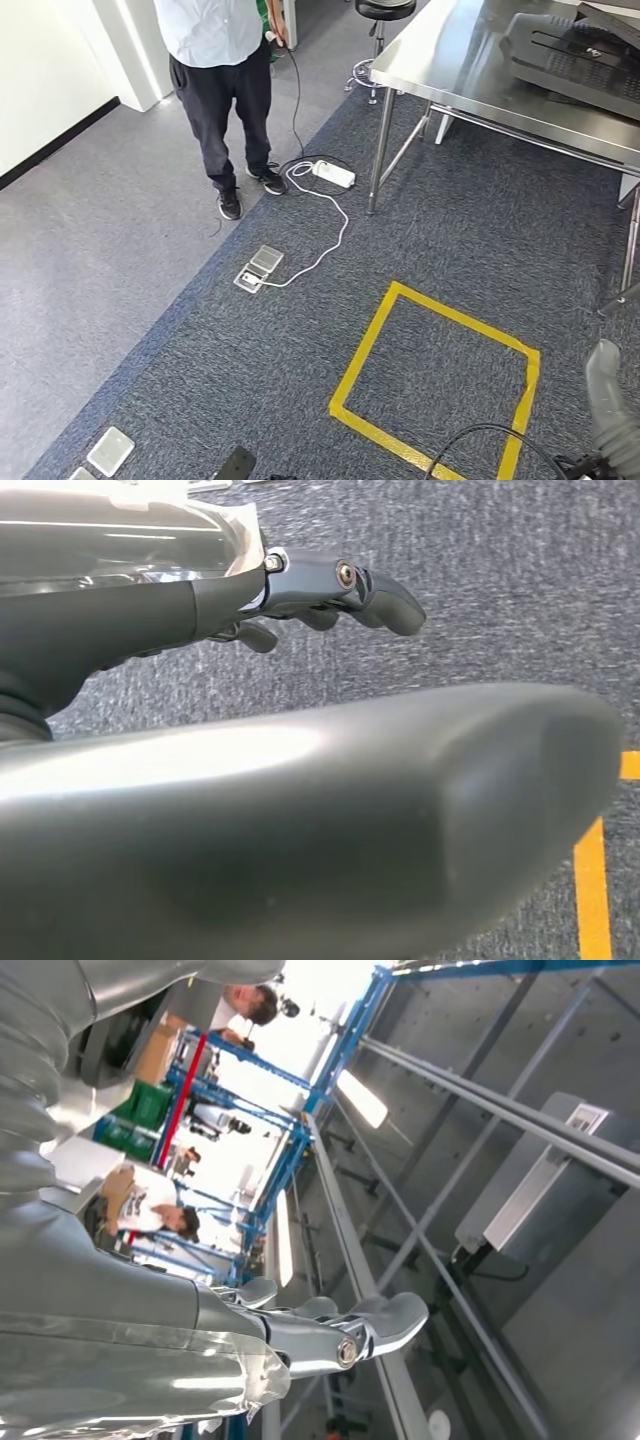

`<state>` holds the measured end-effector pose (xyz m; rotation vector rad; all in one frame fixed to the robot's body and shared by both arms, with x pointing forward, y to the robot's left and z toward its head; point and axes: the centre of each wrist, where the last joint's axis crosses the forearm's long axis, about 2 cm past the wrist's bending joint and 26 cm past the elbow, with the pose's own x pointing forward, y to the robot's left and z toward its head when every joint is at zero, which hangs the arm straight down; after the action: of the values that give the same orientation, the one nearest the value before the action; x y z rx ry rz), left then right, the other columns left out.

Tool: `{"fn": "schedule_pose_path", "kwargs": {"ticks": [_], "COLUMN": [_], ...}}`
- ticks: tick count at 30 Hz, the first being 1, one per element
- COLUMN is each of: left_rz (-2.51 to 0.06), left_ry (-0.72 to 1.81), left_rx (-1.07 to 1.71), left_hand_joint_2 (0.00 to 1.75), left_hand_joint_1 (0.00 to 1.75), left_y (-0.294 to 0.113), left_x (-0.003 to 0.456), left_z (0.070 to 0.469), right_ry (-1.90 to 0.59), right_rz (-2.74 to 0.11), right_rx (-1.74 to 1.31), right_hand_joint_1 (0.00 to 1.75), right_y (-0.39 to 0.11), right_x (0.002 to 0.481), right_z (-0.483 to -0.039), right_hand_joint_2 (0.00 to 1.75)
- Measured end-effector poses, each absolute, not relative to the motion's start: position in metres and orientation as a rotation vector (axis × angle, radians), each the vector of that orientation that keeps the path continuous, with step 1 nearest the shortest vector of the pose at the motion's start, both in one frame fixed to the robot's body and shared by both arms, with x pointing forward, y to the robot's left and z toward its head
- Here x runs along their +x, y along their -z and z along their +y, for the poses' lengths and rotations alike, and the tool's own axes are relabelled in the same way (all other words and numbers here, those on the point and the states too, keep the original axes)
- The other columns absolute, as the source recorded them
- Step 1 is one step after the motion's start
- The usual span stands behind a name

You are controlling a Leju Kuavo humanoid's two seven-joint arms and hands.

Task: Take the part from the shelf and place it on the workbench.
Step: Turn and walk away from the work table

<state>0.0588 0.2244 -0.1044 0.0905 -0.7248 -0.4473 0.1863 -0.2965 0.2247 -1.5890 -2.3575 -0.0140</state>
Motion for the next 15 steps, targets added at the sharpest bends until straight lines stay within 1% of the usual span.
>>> {"fn": "schedule_pose_path", "kwargs": {"ticks": [15], "left_rz": [-0.724], "left_ry": [0.447], "left_rx": [0.091], "left_hand_joint_2": [0.0], "left_hand_joint_1": [0.0], "left_y": [0.1045], "left_x": [0.0586], "left_z": [0.2247], "right_ry": [0.013], "right_rz": [-2.356], "right_rx": [-1.59], "right_hand_joint_1": [0.0], "right_y": [-0.2246], "right_x": [0.1863], "right_z": [-0.2967], "right_hand_joint_2": [1.75]}}
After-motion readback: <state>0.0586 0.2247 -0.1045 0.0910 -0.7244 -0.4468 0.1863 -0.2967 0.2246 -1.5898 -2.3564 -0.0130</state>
